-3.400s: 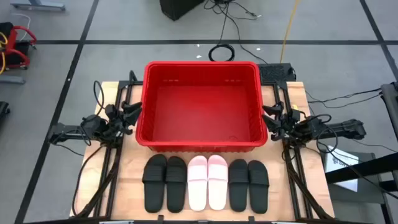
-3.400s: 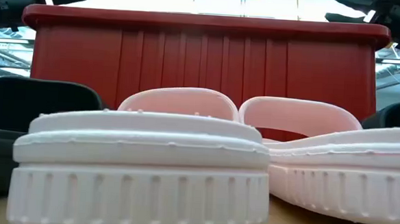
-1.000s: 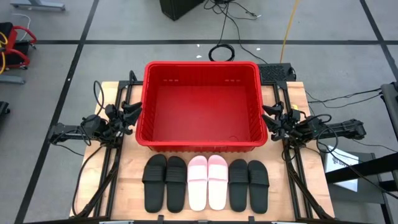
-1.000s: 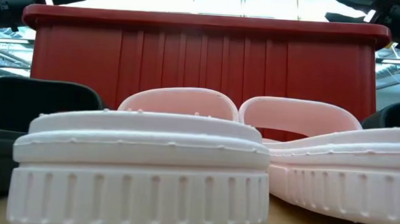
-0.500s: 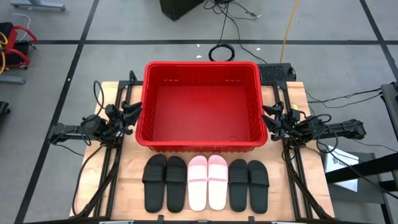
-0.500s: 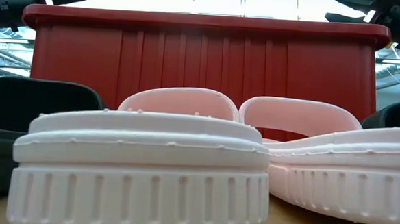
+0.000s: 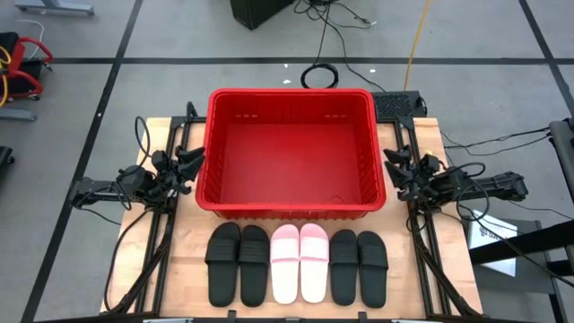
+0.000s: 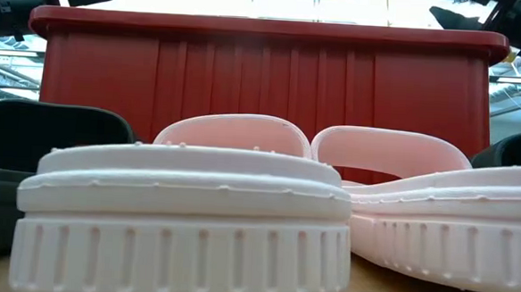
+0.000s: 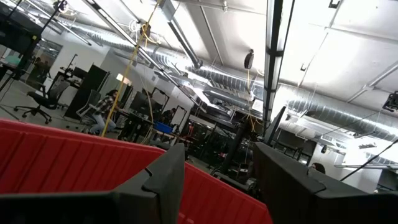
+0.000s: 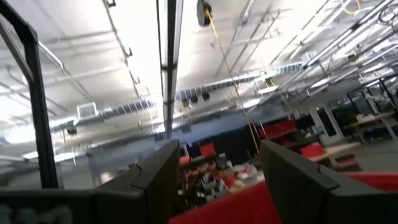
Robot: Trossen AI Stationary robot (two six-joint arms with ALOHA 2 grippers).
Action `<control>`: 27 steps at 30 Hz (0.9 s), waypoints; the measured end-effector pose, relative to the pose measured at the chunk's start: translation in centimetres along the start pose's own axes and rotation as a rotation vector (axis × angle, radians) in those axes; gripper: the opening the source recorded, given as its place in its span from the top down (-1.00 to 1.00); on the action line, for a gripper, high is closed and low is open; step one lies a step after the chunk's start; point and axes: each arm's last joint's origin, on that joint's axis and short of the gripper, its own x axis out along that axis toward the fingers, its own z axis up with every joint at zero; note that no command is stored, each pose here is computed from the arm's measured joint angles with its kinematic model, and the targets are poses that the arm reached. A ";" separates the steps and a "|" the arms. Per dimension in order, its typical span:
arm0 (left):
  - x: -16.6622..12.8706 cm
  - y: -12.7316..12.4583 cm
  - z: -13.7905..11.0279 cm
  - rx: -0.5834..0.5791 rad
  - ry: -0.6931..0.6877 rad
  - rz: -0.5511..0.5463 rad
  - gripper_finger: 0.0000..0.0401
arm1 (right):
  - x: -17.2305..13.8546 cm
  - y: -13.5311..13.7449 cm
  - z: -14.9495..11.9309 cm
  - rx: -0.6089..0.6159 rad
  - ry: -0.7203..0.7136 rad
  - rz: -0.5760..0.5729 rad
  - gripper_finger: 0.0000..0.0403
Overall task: Pick and place slides into bin
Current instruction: Put the black slide into the red bin
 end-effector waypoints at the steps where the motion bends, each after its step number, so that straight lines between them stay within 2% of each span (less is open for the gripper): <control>1: 0.0 0.0 0.0 0.000 0.000 0.000 0.07 | 0.0 0.0 0.2 0.007 -0.017 0.002 -0.05; 6: 0.0 0.0 0.0 -0.010 0.000 0.000 0.07 | 0.0 0.1 0.8 0.102 -0.082 0.013 -0.05; 14: 0.0 0.0 0.0 -0.182 -0.001 0.001 0.07 | -0.1 0.1 1.1 0.269 -0.107 0.025 -0.05; 18: 0.0 0.0 0.1 -0.197 -0.018 0.017 0.07 | -0.1 0.1 1.1 0.300 -0.109 0.027 -0.05; 24: -0.1 -0.2 1.0 -0.365 -0.098 -0.017 0.07 | -0.1 0.1 1.5 0.321 -0.143 0.034 -0.05; 27: -0.1 -0.2 1.1 -0.373 -0.107 -0.021 0.07 | -0.1 0.1 1.5 0.320 -0.140 0.034 -0.05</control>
